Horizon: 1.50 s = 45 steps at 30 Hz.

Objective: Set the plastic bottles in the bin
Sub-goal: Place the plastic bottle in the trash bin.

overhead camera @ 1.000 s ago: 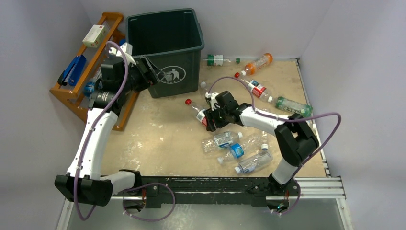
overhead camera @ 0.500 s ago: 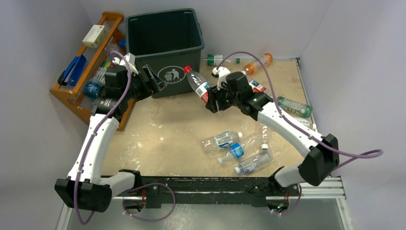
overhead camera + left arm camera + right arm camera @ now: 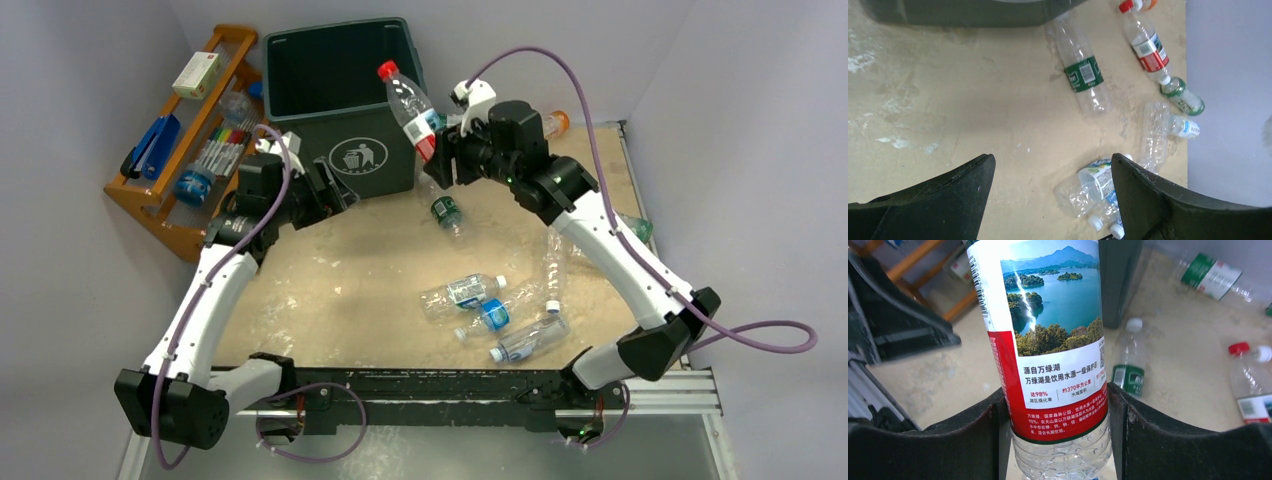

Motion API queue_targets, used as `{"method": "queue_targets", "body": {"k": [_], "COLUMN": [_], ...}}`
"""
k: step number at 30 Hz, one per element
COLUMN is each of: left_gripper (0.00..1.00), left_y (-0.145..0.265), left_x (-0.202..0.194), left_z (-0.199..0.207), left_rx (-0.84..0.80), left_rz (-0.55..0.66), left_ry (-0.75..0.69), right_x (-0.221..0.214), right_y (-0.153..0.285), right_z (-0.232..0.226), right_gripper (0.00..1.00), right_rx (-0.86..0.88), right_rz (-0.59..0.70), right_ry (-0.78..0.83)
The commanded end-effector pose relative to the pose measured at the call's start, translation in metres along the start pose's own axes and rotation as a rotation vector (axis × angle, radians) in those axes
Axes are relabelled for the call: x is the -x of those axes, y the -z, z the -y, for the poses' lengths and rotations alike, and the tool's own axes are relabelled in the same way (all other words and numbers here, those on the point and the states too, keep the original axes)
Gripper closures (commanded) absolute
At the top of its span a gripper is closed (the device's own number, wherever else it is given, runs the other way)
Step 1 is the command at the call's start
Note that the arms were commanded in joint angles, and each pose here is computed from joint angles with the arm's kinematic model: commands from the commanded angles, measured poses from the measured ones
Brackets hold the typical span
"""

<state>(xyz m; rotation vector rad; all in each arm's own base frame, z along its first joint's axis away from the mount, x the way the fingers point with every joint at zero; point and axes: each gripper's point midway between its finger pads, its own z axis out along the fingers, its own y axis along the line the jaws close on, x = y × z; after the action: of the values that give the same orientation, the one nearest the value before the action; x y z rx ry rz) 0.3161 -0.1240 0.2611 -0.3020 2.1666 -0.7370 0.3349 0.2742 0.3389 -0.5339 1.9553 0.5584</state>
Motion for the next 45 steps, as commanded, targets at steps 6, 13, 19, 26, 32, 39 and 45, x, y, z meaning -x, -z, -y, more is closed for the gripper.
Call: {"method": "queue_targets", "body": {"k": [6, 13, 19, 26, 32, 39, 45], "left_gripper": [0.14, 0.14, 0.14, 0.14, 0.14, 0.14, 0.14], "left_y": [-0.007, -0.018, -0.021, -0.026, -0.029, -0.027, -0.03], "left_x": [-0.032, -0.067, -0.093, -0.126, -0.16, -0.204, -0.219], "left_z": [0.026, 0.024, 0.02, 0.028, 0.032, 0.043, 0.052], "left_rx": [-0.053, -0.059, -0.051, -0.066, -0.059, -0.071, -0.083], "left_rz": [-0.01, -0.063, -0.101, -0.148, -0.204, -0.259, -0.273], "left_ry": [-0.068, -0.067, -0.079, -0.095, -0.133, -0.177, -0.193], "right_x": [0.072, 0.11, 0.144, 0.17, 0.185, 0.201, 0.205], "right_y": [-0.015, -0.032, -0.043, -0.057, -0.067, -0.085, -0.104], "right_z": [0.001, 0.005, 0.006, 0.018, 0.021, 0.022, 0.026], "right_gripper": [0.55, 0.55, 0.54, 0.52, 0.5, 0.46, 0.42], "right_rx": [-0.038, -0.057, -0.056, -0.059, -0.047, -0.019, 0.003], "right_rz": [0.136, 0.215, 0.292, 0.362, 0.432, 0.503, 0.537], "right_ry": [0.07, 0.103, 0.126, 0.135, 0.142, 0.161, 0.169]}}
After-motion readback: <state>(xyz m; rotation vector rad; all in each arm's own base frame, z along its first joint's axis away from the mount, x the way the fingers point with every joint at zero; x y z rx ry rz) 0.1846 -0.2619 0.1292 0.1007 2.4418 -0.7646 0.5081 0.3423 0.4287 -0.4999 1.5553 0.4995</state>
